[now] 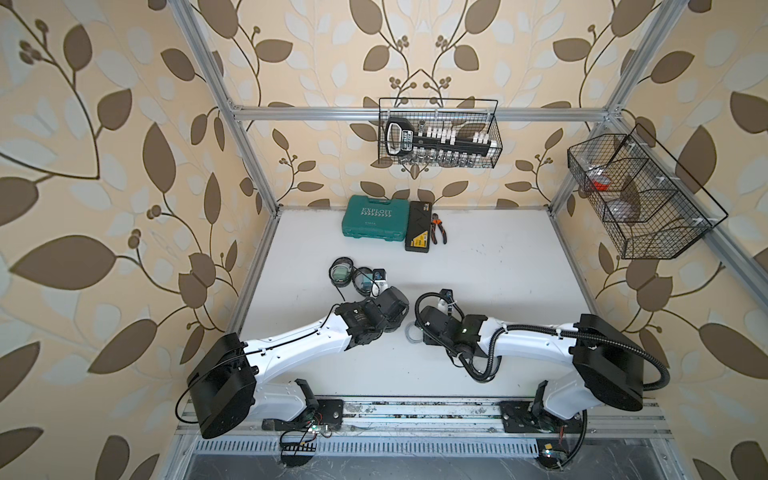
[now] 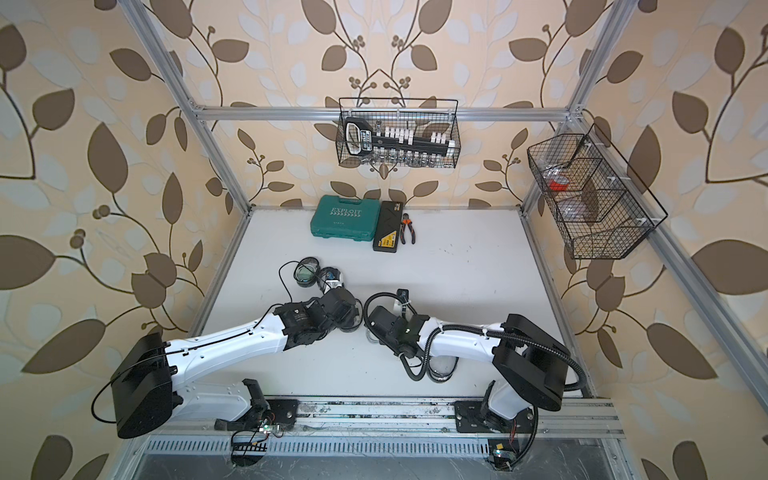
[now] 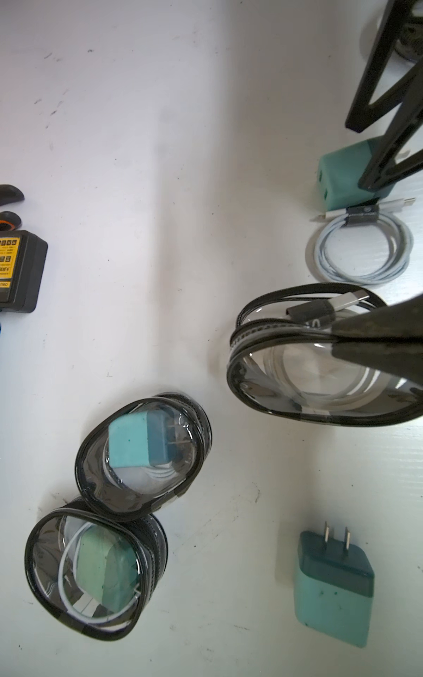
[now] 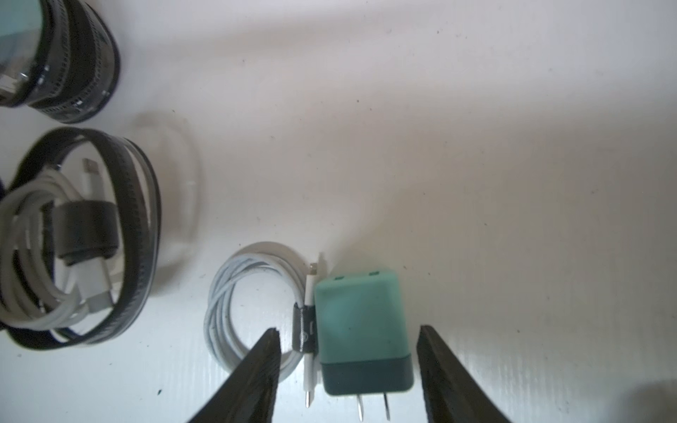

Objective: Pack away charging kits
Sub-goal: Pick up the plug from the center of the board.

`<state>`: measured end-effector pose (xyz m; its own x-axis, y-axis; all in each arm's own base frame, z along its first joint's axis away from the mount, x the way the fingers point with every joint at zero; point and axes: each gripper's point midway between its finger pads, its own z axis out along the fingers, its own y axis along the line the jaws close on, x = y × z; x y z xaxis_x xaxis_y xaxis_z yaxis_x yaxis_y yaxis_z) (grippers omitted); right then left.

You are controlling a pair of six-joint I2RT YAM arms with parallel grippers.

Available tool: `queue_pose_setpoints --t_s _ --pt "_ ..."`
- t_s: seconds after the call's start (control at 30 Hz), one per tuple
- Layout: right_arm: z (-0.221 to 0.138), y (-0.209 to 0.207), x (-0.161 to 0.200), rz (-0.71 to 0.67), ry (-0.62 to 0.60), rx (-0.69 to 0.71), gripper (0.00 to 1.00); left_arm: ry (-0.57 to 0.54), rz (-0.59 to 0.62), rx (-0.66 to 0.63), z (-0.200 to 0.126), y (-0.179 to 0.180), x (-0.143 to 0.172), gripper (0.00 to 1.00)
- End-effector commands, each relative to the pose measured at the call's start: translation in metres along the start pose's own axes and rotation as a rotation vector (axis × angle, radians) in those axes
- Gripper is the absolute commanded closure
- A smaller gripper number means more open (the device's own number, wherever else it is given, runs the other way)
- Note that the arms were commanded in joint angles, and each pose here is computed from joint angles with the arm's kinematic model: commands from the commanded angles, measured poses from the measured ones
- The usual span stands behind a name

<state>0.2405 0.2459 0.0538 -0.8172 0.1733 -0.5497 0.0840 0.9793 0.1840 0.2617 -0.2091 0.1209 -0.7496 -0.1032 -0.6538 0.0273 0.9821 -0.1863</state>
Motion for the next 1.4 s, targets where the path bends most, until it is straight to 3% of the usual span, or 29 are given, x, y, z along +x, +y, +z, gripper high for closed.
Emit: queue_pose_setpoints --t_s 0.0,0.5,0.73,0.9,1.03,1.23,1.37 --pt "0.006 -0.01 0.001 -0.004 0.01 0.013 0.41 -0.022 -0.026 0.009 0.0 -0.001 -0.008 1.0" --pt "0.029 -0.015 0.019 -0.022 0.088 0.032 0.46 -0.02 -0.027 0.012 0.0 -0.001 -0.008 1.0" --pt "0.028 -0.024 0.017 -0.005 0.074 0.059 0.62 0.003 -0.028 0.088 0.001 -0.014 -0.012 1.0" --pt "0.019 -0.03 0.0 0.04 0.041 0.037 0.67 -0.028 -0.044 0.137 -0.002 -0.03 -0.038 1.0" --pt "-0.001 -0.026 -0.029 0.088 -0.022 -0.037 0.69 -0.038 -0.041 0.191 0.001 -0.053 -0.053 1.0" --pt "-0.047 0.013 -0.077 0.076 -0.183 -0.299 0.69 0.006 -0.005 0.25 0.032 -0.082 -0.046 1.0" --pt "-0.05 0.035 -0.09 0.037 -0.197 -0.35 0.74 0.013 0.003 0.287 0.043 -0.094 -0.046 1.0"
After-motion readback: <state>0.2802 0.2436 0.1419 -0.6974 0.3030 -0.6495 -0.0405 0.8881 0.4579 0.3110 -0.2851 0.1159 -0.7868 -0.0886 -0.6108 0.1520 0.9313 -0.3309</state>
